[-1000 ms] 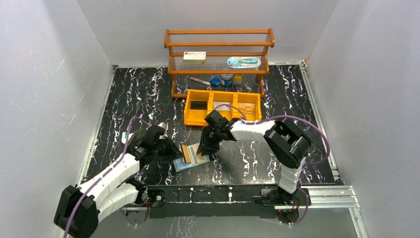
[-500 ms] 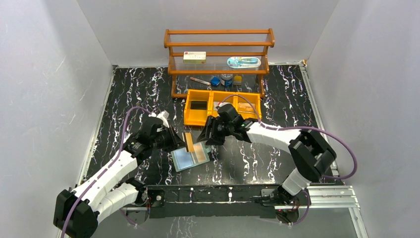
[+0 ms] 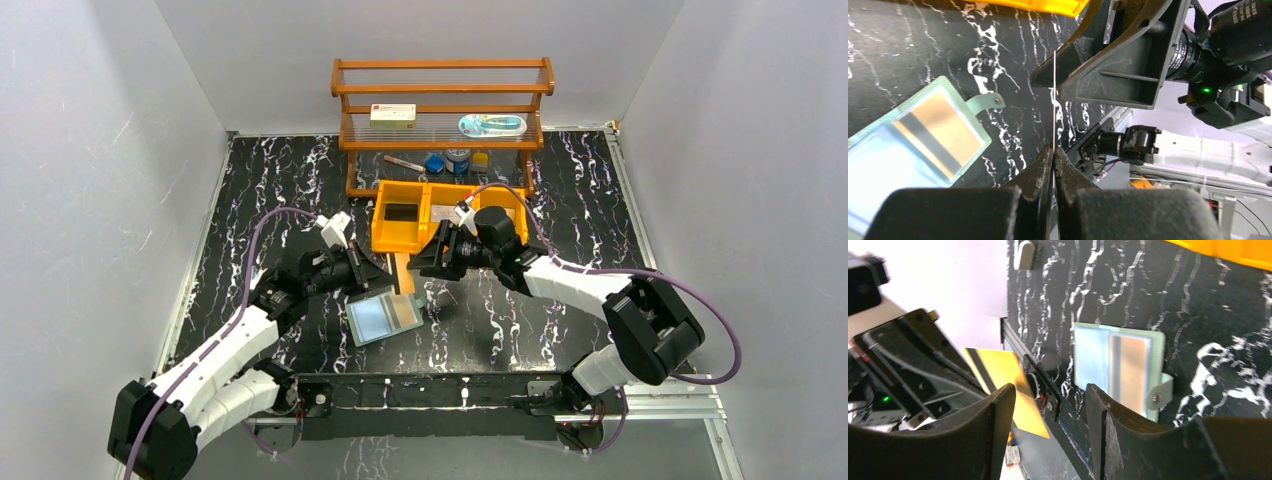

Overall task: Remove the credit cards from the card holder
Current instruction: Place the credit card in the storage box.

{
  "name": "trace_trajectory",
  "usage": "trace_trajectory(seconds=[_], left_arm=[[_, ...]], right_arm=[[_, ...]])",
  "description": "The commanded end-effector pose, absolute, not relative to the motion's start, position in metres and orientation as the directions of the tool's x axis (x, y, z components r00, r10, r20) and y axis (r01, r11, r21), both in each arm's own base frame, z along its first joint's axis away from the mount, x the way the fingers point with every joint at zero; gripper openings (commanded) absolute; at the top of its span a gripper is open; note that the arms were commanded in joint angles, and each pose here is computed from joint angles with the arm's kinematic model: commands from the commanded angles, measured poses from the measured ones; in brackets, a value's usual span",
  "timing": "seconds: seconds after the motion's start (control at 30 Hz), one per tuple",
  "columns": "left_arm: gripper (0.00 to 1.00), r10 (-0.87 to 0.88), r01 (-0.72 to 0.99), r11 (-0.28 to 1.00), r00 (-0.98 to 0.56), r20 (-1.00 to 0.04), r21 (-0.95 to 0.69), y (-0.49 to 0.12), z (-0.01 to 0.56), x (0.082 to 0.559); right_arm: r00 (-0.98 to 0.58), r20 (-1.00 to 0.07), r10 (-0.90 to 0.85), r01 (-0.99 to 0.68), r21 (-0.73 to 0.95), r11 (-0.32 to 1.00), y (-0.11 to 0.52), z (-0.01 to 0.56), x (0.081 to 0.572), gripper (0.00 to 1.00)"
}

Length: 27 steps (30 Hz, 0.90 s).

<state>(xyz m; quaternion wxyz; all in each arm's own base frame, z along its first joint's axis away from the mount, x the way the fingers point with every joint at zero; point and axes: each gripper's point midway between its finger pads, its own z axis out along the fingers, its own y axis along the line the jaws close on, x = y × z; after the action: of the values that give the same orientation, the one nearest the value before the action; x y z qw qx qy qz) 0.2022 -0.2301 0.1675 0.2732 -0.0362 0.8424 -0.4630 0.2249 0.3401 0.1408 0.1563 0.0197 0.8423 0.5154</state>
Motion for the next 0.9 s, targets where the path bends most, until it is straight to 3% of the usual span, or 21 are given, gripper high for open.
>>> trace_trajectory(seconds=[0.0, 0.2, 0.87], left_arm=[[0.00, -0.288, 0.253, 0.449, -0.867, -0.407, -0.857, -0.247, 0.187, 0.197], [0.00, -0.265, 0.299, 0.370, -0.874, -0.408, -0.880, -0.256, 0.202, 0.194], [0.00, -0.298, 0.264, 0.348, -0.878, -0.373, -0.900, -0.245, 0.199, 0.201]], right_arm=[[-0.928, -0.340, 0.152, -0.282, 0.908, 0.309, 0.350, 0.190, 0.217, 0.61], [-0.937, -0.331, 0.115, -0.292, 0.918, 0.268, 0.354, 0.196, 0.212, 0.50], [-0.930, -0.354, 0.098, -0.342, 0.932, 0.121, 0.348, 0.231, 0.195, 0.28]])
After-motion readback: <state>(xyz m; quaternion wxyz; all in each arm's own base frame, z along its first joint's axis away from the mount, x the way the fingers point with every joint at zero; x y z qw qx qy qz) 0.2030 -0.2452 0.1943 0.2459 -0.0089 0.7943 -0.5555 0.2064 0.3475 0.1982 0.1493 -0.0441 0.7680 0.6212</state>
